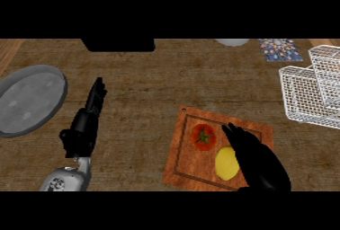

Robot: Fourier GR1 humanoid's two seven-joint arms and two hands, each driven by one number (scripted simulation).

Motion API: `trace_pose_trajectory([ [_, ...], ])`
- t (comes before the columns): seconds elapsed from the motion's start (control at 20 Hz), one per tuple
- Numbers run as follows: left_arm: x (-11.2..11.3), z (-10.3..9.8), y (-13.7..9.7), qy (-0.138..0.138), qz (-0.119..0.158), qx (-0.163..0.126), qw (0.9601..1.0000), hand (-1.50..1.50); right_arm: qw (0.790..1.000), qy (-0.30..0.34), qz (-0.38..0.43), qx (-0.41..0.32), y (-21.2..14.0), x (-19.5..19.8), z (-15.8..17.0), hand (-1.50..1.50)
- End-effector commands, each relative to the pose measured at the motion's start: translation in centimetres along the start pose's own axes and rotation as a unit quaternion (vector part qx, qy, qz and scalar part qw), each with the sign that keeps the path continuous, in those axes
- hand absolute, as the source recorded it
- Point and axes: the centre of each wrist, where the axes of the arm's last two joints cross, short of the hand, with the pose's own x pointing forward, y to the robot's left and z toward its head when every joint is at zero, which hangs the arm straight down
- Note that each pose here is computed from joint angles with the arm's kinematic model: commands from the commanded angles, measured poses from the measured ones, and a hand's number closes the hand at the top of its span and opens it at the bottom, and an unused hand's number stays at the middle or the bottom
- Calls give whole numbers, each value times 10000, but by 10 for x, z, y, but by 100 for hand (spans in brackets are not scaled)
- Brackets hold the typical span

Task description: Pick the lemon from the cutting board and place it in the tiered basket

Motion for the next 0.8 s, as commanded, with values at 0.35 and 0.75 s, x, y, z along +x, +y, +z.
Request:
trace_pose_trajectory([
  [0.35, 0, -11, -2, 12, -36, 32, 10000, 0, 9999, -41, -120, 83, 21, -5, -11, -150],
  [0.75, -9, 7, -2, 19, -11, -49, 10000, 0, 9982, -58, -306, -510, 46, -10, -27, 150],
])
